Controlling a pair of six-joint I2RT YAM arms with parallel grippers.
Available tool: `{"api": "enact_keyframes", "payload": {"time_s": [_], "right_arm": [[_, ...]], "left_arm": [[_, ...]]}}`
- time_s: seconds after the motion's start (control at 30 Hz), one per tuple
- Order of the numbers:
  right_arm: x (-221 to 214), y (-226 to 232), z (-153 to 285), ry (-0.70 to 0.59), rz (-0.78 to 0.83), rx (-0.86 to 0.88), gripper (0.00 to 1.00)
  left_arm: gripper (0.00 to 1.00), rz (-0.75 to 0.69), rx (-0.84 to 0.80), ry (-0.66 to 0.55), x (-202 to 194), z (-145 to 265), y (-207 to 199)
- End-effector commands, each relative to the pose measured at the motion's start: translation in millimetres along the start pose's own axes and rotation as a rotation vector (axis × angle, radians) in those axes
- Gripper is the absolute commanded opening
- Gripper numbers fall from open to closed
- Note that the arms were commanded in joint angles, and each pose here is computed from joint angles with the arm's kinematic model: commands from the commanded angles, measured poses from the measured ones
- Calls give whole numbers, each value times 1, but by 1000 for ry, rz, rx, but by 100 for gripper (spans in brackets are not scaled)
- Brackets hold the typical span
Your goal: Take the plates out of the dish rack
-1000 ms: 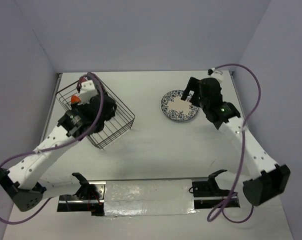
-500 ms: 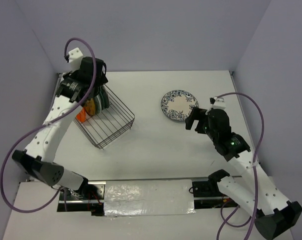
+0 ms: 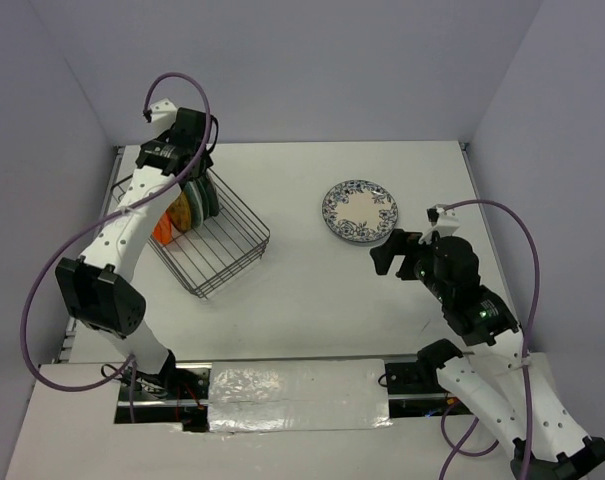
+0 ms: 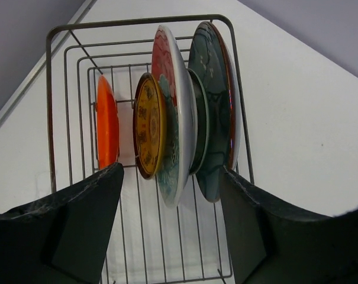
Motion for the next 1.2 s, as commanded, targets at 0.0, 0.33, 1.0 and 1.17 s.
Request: {"api": "enact_keyframes", "payload": {"time_s": [0.0,0.33,1.0,1.17], "right_arm": [[-7,6,0,22,18,55,100],[-12,9,-4,33,9,74,100],[-7,10,-4,12,-10,73,100],[-8,6,-2,4,-17,49,100]], "left_arm": [[77,-4,-3,-3,-1,-22,-7],[65,-2,15,33,-16,-57,1],[37,31,0,54,-32,-60,10],[20,25,-4,62,-32,-60,12]]}}
Point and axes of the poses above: each gripper's point midway between its finger pads, its own z axis back along the fingers, its own y axis along the line the jaws close on, x = y × z, the point moved 4 cm from there along z, back along the fingers, and after that the axes turned 12 degrees about z, right-handed, at the moved point
